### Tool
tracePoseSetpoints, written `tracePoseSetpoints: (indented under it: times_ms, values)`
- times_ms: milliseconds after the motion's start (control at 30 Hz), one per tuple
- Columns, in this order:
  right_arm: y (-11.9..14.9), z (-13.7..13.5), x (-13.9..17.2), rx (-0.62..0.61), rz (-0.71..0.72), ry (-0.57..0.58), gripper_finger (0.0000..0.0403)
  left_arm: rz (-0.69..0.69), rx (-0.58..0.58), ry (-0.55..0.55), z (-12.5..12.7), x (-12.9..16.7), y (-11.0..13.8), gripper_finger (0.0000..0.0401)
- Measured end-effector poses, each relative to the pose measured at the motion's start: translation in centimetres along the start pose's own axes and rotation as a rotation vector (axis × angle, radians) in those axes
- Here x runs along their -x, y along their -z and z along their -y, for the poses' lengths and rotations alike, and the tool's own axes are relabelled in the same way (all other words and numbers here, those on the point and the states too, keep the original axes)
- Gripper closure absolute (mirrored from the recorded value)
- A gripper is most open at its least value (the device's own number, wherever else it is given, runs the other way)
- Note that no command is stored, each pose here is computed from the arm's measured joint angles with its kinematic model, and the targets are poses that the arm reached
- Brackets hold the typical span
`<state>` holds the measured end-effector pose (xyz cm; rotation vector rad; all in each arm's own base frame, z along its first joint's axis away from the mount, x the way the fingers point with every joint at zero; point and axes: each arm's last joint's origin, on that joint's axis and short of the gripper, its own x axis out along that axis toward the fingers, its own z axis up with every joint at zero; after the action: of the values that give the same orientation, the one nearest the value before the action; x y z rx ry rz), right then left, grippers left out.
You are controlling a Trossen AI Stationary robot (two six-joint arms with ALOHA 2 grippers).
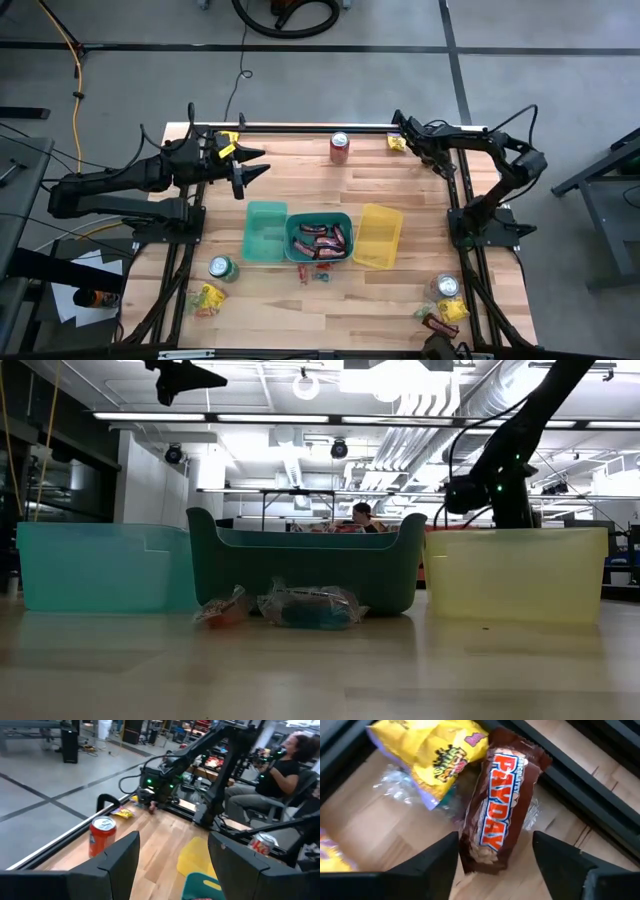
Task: Sort candy
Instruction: Put the chocolate bar into the blue bin
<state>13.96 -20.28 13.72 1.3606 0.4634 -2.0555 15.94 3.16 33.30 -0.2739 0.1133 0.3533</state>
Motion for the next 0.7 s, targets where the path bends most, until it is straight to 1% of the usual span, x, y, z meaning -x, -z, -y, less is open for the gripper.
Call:
tracePoseSetpoints:
  times_ms: [133,233,400,467,533,600,633,700]
  values:
    - [0.0,0.1,-0.5,0.045,-0.017,0.031,0.0214,0.003,0.008,-0.011,0.0,0.0,0.0,0.0179]
    - [0.1,0.3,-0.1,0.107,-0.017,0.037,0.0267,0.008,0.025,-0.028,-0.1,0.0,0.0,0.0179]
    - [0.3,1.1,2.1,0.292,0.035,0.009,0.0364,0.019,0.027,-0.065,-0.2,0.0,0.0,0.0179]
    - [0.4,1.6,3.7,0.357,0.066,-0.035,0.0387,0.024,0.027,-0.08,-0.2,0.0,-0.1,0.0179]
    - [0.6,2.2,5.8,0.41,0.101,-0.123,0.039,0.029,0.027,-0.094,-0.3,0.0,-0.1,0.0179]
    - [0.7,3.0,8.1,0.458,0.122,-0.245,0.0382,0.032,0.027,-0.102,-0.3,0.0,-0.1,0.0179]
    - [0.8,3.3,9.5,0.486,0.136,-0.326,0.0379,0.033,0.027,-0.103,-0.3,0.0,-0.1,0.0179]
    - [1.2,4.0,12.3,0.542,0.167,-0.537,0.0378,0.033,0.027,-0.104,-0.3,0.0,-0.1,0.0179]
